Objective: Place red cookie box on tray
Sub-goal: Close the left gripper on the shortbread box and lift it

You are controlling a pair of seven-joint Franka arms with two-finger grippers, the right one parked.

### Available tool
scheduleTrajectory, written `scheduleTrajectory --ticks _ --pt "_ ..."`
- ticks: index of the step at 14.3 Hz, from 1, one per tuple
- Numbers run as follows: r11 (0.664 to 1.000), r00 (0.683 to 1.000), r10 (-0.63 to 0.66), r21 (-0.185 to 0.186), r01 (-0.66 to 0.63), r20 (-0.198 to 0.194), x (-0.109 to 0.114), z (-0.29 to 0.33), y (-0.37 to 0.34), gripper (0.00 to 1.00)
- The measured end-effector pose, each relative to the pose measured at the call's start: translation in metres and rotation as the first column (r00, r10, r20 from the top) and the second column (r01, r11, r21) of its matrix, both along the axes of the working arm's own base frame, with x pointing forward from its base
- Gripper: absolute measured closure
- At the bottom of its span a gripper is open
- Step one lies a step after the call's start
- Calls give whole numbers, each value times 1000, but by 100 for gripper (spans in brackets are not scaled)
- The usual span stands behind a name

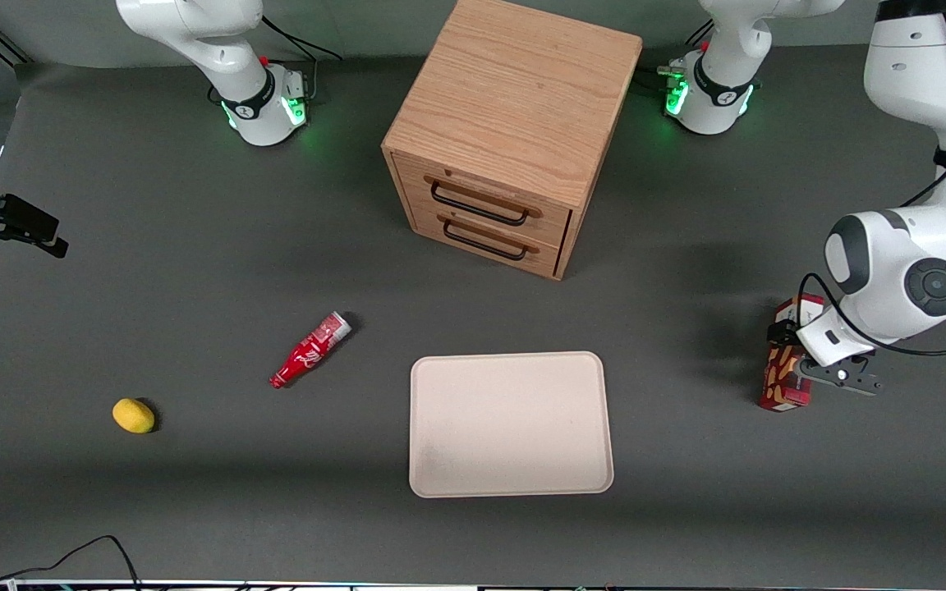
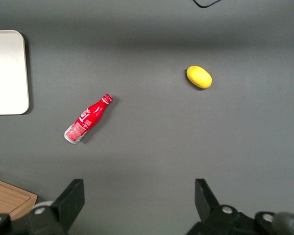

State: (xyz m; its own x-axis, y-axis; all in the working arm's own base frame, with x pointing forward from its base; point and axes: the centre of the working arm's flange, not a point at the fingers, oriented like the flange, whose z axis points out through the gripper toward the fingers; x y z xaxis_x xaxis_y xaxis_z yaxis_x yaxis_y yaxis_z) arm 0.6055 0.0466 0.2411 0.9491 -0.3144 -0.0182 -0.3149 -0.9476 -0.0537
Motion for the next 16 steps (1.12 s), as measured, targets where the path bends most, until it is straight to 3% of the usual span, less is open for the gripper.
scheduleTrajectory --ticks 5,9,14,15,16 --pt "1000 1000 -10 0 10 2 0 -4 -1 1" --pt "1000 1000 -13 1 13 6 0 -4 -1 11" --pt "999 999 -39 0 39 6 0 -4 -3 63" --pt "999 999 -42 0 42 6 1 -4 -3 69" --pt "999 999 -43 0 43 7 1 -4 -3 69"
